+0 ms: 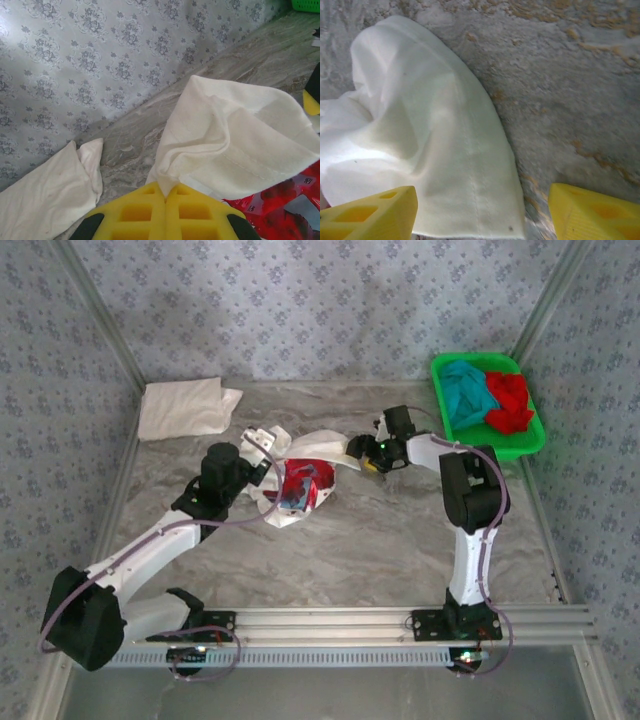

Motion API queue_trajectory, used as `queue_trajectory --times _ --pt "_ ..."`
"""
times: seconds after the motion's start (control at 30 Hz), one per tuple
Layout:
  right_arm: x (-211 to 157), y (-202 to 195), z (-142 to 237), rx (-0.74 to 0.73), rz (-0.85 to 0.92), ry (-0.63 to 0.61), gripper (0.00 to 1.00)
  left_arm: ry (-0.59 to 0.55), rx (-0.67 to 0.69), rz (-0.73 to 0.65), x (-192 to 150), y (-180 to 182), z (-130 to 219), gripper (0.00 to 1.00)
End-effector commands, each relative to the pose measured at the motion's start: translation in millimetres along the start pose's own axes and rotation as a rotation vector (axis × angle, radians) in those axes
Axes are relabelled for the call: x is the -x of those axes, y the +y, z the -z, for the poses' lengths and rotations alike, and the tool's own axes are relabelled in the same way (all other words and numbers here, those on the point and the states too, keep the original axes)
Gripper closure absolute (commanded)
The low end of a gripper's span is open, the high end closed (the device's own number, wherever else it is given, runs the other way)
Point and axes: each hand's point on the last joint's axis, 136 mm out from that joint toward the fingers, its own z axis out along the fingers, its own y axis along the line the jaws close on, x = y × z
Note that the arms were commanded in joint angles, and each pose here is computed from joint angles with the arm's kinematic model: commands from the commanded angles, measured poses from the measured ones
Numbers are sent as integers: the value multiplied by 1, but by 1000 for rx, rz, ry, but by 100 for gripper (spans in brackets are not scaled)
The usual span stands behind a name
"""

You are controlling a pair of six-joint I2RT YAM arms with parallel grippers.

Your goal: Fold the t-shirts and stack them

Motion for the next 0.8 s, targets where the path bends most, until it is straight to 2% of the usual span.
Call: queue_trajectory --times 0.0,0.27,0.37,0.53,0.57,0.77 --pt "-9 -8 11 -78 7 7 27 -40 23 30 9 8 6 100" --pt "-24 22 -29 56 1 98 43 -48 29 39 8 10 6 100" --pt "-19 32 -33 79 -25 86 61 -48 39 43 6 13 6 100" --pt "4 39 -18 108 -45 22 97 -52 109 92 1 31 8 100" --pt "9 40 -11 113 -45 3 100 -60 128 107 2 37 9 100" --pt "45 53 57 145 -14 -144 100 -118 208 197 8 74 22 100"
